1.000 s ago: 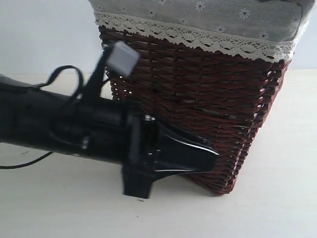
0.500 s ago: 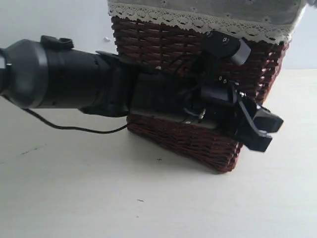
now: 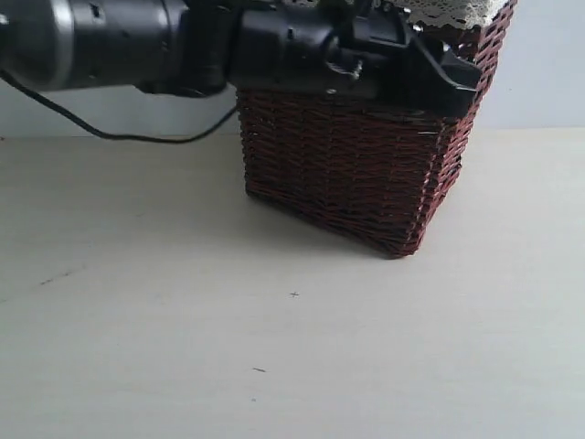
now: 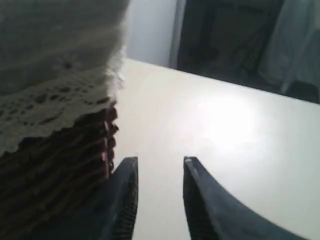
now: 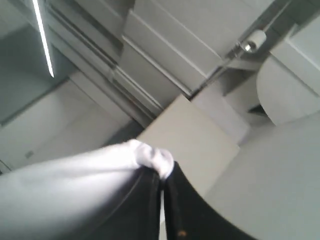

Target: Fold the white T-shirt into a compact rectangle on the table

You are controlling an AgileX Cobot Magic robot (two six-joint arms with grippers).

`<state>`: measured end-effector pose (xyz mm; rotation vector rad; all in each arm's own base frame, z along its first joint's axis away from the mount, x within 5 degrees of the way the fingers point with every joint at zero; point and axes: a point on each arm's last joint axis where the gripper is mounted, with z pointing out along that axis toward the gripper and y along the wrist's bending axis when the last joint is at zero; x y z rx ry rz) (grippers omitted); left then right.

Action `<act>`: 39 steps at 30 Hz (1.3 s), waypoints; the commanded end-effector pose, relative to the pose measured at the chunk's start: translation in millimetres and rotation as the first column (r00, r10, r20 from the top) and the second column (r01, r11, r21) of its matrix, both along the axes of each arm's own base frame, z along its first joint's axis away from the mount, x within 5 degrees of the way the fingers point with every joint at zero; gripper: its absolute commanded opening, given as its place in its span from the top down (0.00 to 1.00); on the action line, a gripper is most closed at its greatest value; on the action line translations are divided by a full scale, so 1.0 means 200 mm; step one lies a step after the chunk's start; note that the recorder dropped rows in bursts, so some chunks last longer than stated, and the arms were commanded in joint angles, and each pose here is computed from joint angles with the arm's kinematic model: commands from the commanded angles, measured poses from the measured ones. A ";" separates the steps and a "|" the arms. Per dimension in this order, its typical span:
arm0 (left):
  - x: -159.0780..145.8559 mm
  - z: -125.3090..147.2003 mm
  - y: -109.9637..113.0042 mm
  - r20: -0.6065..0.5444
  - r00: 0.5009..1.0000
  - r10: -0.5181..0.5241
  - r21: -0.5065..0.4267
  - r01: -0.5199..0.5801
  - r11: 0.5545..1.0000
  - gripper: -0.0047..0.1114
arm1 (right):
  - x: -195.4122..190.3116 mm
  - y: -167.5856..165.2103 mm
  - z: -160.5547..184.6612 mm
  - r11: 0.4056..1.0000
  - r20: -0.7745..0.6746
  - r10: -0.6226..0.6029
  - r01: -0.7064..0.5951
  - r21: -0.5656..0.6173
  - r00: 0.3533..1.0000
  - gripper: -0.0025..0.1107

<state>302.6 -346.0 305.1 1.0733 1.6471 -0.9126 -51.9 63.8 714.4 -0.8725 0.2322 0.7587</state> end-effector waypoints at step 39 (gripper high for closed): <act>-0.30 0.42 0.92 -0.221 0.975 -0.022 0.410 0.113 0.905 0.55 | 1.54 -0.07 -0.81 0.882 -0.734 -0.419 0.047 -0.470 0.535 0.98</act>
